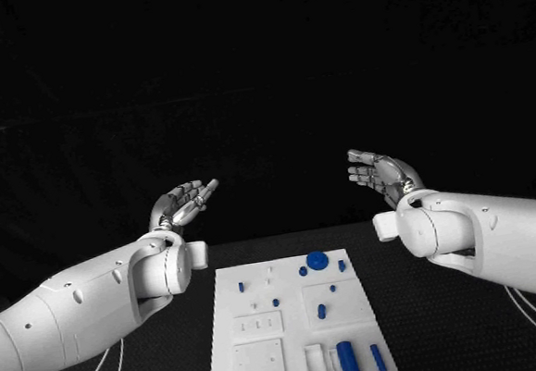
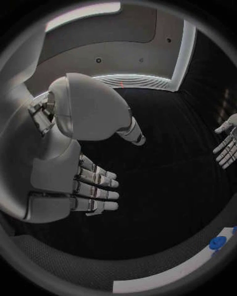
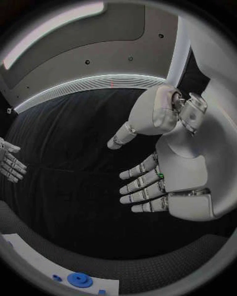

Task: Assemble the parts on the task board

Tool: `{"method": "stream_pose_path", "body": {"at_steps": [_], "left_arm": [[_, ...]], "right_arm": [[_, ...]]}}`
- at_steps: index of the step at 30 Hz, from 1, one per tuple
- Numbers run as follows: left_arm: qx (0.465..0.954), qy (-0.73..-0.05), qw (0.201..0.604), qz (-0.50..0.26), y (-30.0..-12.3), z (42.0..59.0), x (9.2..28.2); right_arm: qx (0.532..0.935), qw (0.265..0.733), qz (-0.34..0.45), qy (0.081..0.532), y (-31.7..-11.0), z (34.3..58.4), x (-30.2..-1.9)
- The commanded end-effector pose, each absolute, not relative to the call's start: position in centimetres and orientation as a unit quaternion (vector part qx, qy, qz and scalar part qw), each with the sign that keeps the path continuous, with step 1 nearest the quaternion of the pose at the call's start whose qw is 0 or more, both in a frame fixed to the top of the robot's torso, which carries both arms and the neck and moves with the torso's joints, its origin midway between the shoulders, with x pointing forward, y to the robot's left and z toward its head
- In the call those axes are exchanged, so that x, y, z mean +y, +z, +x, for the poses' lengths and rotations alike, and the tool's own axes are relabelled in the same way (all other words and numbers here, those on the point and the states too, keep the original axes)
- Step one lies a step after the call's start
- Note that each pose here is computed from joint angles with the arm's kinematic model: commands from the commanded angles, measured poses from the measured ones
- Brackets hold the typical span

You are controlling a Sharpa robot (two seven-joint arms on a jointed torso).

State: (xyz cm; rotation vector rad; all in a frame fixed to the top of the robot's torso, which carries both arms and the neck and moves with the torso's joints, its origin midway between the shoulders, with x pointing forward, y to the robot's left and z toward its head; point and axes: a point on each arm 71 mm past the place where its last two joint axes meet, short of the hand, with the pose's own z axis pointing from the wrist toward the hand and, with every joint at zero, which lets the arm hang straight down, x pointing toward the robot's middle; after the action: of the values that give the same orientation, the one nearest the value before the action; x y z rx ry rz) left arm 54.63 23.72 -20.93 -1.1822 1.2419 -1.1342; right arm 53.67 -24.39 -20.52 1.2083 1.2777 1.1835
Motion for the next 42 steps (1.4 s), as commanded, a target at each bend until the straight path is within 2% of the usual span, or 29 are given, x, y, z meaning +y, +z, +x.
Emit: {"method": "stream_pose_path", "body": {"at_steps": [1,6,13,14,19,24,37,42], "left_arm": [[0.544,-0.501,0.454,-0.497,-20.7,55.9,23.6],[0.548,-0.501,0.452,-0.494,-19.9,57.1,24.3],[0.549,-0.501,0.452,-0.493,-19.8,57.3,24.4],[0.575,-0.507,0.452,-0.455,-19.6,56.8,25.2],[0.590,-0.507,0.452,-0.436,-19.5,56.5,25.1],[0.593,-0.512,0.452,-0.427,-19.1,56.1,25.1],[0.594,-0.539,0.432,-0.413,-17.9,54.3,24.7],[0.595,-0.545,0.425,-0.410,-17.6,53.7,24.4]], "right_arm": [[0.585,0.407,0.479,0.512,-20.3,55.0,-24.4],[0.604,0.391,0.471,0.509,-19.4,56.5,-25.7],[0.614,0.384,0.467,0.507,-18.8,57.2,-26.4],[0.692,0.519,0.303,0.400,-19.2,57.5,-26.5],[0.727,0.548,0.215,0.354,-19.4,57.5,-25.6],[0.744,0.573,0.139,0.313,-19.3,57.3,-24.6],[0.754,0.606,-0.032,0.252,-19.1,56.1,-21.5],[0.745,0.624,-0.077,0.224,-18.9,56.0,-20.5]]}}
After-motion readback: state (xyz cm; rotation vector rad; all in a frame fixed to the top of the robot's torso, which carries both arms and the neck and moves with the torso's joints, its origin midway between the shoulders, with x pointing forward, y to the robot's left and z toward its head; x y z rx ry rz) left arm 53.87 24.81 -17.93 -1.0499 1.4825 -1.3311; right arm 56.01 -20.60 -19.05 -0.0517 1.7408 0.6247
